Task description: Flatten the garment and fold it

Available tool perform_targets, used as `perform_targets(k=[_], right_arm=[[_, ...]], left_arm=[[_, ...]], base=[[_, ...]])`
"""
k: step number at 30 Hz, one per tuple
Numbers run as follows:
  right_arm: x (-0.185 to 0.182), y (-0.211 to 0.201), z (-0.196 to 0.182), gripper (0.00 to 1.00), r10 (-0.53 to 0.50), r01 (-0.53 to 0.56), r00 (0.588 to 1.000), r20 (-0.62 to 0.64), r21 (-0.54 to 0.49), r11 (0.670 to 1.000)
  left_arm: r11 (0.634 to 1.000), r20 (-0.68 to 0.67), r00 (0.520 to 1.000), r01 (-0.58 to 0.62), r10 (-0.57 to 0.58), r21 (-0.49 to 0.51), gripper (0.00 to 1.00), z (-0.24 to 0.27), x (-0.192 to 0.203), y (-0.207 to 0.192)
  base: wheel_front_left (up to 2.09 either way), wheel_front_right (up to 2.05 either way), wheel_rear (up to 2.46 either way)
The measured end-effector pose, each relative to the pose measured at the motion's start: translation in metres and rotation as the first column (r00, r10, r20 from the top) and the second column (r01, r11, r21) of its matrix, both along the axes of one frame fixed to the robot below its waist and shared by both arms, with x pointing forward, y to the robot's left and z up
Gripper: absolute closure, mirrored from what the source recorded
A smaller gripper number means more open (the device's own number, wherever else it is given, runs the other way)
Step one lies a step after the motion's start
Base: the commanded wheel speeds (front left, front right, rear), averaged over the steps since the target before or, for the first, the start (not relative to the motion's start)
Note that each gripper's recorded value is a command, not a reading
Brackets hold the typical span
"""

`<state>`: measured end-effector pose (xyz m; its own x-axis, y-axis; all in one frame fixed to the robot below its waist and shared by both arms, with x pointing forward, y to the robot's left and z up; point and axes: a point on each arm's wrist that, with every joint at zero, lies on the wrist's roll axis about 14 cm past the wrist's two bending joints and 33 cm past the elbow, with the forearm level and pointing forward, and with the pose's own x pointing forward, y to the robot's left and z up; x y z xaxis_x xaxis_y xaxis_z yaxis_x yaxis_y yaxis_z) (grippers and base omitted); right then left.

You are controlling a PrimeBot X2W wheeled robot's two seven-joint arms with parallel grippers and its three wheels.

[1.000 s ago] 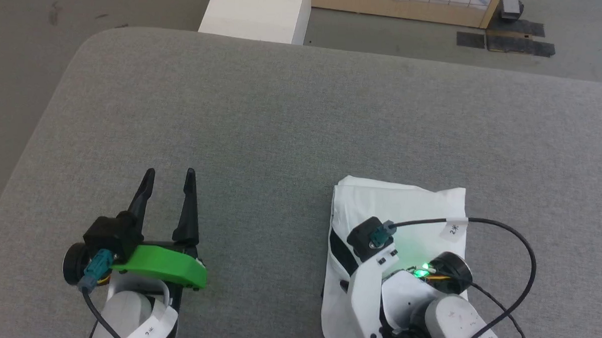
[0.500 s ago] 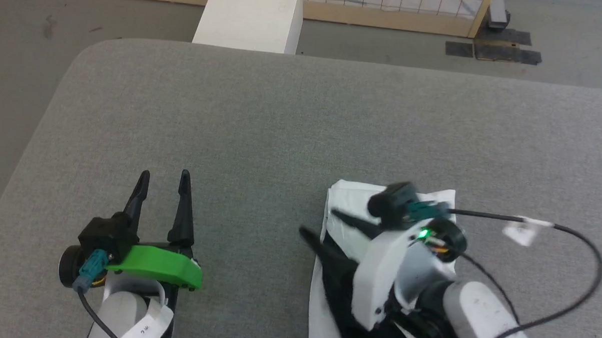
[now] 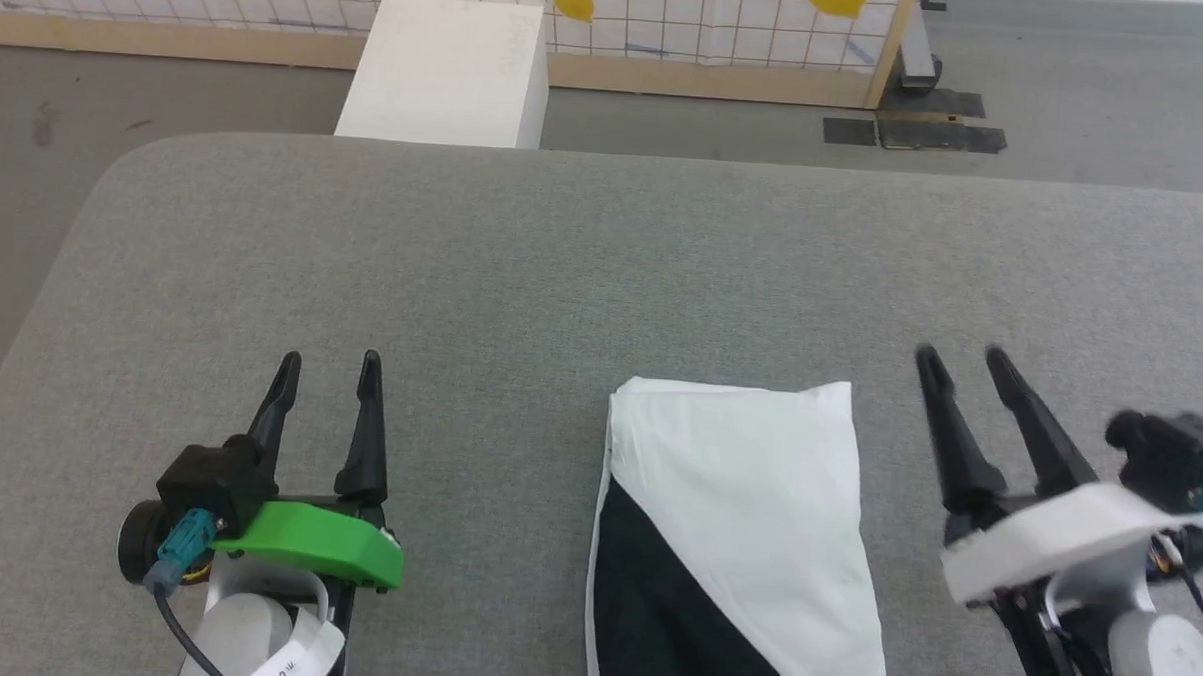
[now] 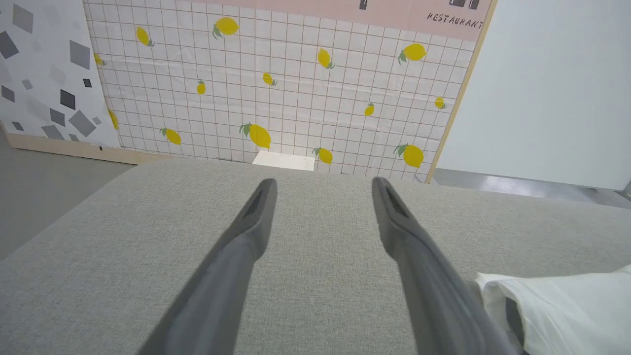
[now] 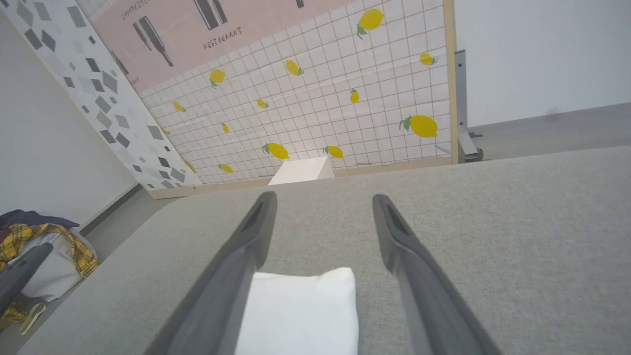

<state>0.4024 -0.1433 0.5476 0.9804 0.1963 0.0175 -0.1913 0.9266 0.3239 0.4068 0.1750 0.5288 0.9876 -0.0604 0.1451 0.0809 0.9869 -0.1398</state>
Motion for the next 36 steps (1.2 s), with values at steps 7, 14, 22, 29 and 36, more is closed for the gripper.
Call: perform_targets(k=[7, 14, 22, 29, 36], right_arm=[[-0.019, -0.03, -0.075, 0.0, -0.062, 0.11, 0.961, -0.268, 0.169, 0.98], [-0.043, 0.0, -0.137, 0.0, 0.092, 0.108, 0.853, -0.515, 0.344, 0.933], [-0.053, 0.029, -0.158, 0.0, 0.22, 0.043, 0.76, -0.611, 0.386, 0.922], [-0.055, 0.05, -0.162, 0.85, 0.318, -0.032, 0.689, -0.651, 0.411, 0.911], [-0.055, 0.049, -0.163, 1.0, 0.311, -0.118, 0.645, -0.698, 0.311, 0.943]], left_arm=[[1.0, -0.003, 1.0, 0.008, -0.008, -0.001, 0.0, -0.001, 0.002, -0.003], [1.0, -0.009, 1.0, -0.003, 0.003, 0.0, 0.0, -0.003, 0.001, 0.001], [1.0, -0.016, 1.0, -0.02, 0.02, -0.001, 0.0, -0.006, -0.001, 0.007], [1.0, -0.019, 1.0, -0.023, 0.023, -0.009, 0.0, -0.007, -0.002, 0.008], [1.0, -0.015, 1.0, -0.018, 0.018, -0.018, 0.0, -0.006, 0.001, 0.006]], base=[[0.0, 0.0, 0.0], [0.0, 0.0, 0.0], [0.0, 0.0, 0.0], [0.0, 0.0, 0.0], [0.0, 0.0, 0.0]])
